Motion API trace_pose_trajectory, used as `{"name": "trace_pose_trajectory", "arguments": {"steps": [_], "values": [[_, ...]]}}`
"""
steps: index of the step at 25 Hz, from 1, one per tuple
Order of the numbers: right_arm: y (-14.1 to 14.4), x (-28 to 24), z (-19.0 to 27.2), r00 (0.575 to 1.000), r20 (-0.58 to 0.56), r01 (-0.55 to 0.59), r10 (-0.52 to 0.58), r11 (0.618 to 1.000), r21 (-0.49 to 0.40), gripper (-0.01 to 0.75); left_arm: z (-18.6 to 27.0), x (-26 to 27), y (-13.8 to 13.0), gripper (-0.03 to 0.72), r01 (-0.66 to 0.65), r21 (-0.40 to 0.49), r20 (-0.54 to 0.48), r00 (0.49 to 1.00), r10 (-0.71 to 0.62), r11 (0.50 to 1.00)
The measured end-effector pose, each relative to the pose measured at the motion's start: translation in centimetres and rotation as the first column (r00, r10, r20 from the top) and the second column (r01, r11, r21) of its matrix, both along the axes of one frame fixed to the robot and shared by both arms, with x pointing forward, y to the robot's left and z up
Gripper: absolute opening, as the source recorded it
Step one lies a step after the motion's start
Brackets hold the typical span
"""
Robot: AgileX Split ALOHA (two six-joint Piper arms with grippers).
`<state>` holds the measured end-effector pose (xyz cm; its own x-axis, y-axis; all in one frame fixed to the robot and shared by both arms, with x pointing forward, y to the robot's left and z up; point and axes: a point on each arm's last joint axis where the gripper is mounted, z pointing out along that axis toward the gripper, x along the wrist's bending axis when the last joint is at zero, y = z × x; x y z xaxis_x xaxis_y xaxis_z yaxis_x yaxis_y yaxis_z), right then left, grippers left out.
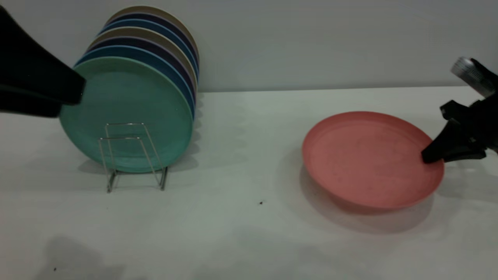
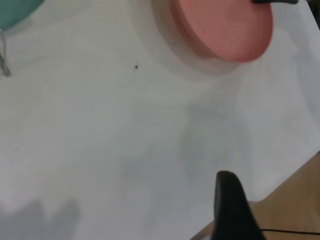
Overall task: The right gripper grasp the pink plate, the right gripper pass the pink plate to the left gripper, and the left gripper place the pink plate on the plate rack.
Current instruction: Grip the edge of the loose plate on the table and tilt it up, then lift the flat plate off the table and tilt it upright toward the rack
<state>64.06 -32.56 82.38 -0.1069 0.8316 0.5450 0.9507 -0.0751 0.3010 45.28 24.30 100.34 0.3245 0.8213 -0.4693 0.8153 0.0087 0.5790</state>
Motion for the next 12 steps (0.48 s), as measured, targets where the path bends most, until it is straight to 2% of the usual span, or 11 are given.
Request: {"name": "trace_pose_trajectory", "arguments": {"steps": [6,12], "values": [[5.1,-0.2,2.3,0.989,0.011,-0.150,0.149,0.988,0.047,0.018,-2.2,1.6,-0.4,0.441,0.005,-0.053,-0.049,0.999,-0.007,0.999],[9.7,-0.7,5.2,0.960,0.063,-0.278,0.274,0.958,0.072,0.018,-3.8,2.6,-0.5,0.441,-0.015,-0.064,-0.086,0.996,0.010,0.998]]}}
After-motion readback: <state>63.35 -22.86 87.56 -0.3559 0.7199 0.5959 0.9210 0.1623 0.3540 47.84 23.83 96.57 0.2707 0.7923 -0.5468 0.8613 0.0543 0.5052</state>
